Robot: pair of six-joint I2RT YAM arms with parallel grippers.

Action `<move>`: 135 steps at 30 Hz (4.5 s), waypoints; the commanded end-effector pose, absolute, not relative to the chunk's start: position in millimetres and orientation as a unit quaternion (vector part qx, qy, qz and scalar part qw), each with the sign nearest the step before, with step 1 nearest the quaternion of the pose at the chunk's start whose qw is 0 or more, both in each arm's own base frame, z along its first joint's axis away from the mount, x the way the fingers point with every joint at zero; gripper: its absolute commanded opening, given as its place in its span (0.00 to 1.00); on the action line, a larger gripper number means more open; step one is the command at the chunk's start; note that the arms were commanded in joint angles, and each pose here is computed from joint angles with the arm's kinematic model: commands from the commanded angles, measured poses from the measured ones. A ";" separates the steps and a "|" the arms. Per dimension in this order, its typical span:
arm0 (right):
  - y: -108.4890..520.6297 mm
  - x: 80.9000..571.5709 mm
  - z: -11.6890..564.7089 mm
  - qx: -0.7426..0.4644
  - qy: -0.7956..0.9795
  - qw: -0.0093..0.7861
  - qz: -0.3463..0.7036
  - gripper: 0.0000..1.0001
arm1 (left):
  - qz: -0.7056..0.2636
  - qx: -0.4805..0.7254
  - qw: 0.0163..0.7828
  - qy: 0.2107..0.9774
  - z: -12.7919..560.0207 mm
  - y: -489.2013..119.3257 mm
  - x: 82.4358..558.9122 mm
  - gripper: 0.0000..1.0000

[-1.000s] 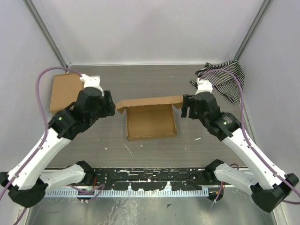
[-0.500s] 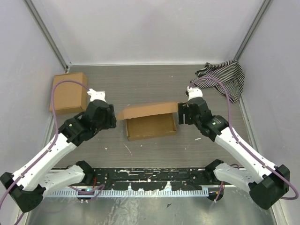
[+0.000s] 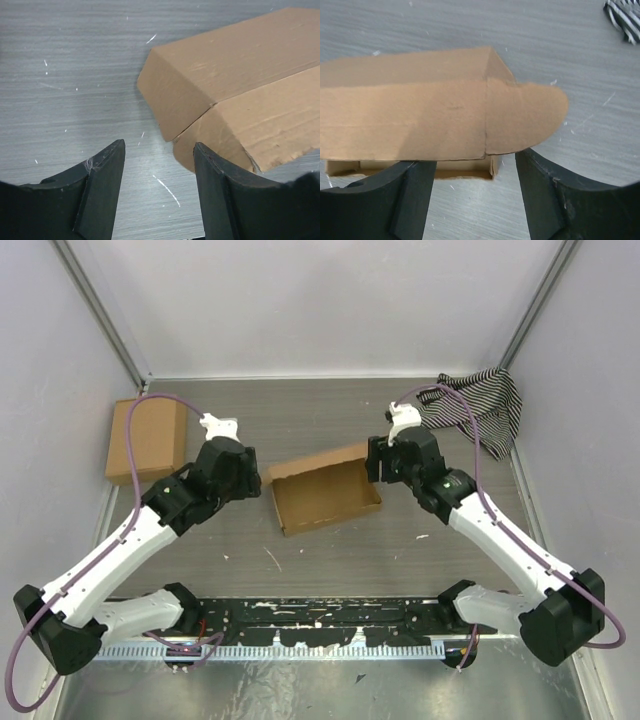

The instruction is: Fold the paper box

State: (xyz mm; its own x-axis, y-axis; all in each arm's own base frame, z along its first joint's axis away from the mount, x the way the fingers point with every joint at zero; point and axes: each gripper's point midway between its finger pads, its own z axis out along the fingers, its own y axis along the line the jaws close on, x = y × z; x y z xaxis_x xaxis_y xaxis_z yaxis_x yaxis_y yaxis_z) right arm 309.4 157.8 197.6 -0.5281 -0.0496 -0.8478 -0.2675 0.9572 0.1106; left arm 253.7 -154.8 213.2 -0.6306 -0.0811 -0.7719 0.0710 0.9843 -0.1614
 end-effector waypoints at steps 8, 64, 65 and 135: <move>198.0 365.0 275.0 -0.114 0.817 0.544 0.154 0.69 | -0.102 0.003 0.483 0.870 265.0 -164.2 274.1 0.65; 167.5 423.2 239.4 -0.113 0.835 0.518 0.149 0.69 | 0.023 0.022 0.498 0.866 231.7 -182.7 349.4 0.05; 174.2 421.1 238.7 -0.123 0.832 0.515 0.165 0.68 | 0.023 0.023 0.497 0.867 230.6 -183.8 349.8 0.05; 152.4 278.0 192.3 -0.055 0.882 0.431 0.184 0.55 | -0.124 -0.025 0.437 0.891 204.5 -170.0 265.6 0.54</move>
